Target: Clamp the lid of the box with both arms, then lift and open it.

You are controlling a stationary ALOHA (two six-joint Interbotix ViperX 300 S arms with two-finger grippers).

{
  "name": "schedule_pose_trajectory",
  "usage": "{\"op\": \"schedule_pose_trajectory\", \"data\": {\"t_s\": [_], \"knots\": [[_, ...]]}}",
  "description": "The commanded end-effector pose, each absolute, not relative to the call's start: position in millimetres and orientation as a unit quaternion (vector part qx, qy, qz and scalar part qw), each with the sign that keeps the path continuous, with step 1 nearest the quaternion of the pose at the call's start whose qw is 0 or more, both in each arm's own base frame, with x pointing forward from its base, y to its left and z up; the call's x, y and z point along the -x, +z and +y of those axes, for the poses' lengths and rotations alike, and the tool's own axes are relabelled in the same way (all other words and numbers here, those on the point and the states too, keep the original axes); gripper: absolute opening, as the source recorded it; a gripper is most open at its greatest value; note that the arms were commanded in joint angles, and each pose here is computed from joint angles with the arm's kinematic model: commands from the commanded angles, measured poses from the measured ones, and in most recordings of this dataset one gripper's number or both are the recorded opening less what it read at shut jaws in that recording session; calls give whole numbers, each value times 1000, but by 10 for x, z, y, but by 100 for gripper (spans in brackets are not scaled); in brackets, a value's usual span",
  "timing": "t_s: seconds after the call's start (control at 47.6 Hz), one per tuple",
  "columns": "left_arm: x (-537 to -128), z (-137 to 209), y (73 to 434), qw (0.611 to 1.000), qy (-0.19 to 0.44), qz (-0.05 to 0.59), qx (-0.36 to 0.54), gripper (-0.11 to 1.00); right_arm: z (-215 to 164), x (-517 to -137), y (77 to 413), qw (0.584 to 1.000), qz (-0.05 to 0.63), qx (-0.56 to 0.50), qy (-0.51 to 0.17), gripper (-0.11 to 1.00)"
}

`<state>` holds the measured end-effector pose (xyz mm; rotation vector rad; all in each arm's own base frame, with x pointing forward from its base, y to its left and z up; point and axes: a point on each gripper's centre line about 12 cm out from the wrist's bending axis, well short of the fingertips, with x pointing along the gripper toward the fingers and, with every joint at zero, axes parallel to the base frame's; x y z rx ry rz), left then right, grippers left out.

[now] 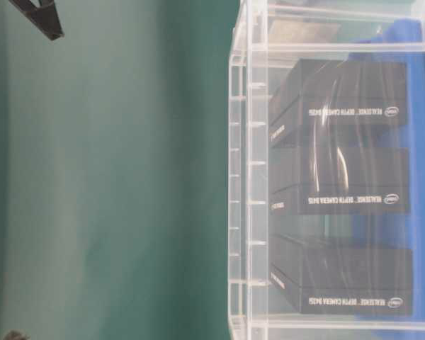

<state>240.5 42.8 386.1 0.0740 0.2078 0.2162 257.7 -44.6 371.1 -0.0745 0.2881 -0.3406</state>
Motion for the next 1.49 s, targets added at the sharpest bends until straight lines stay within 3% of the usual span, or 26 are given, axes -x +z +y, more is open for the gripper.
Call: {"op": "schedule_pose_trajectory", "data": {"t_s": [0.0, 1.47], "knots": [[-2397, 361, 3897, 990, 94, 95, -37, 2, -371, -2588, 3777, 979, 131, 35, -153, 0], [-2400, 304, 3830, 990, 83, 105, -39, 2, -332, -2594, 3738, 978, 140, 30, -148, 0]]}}
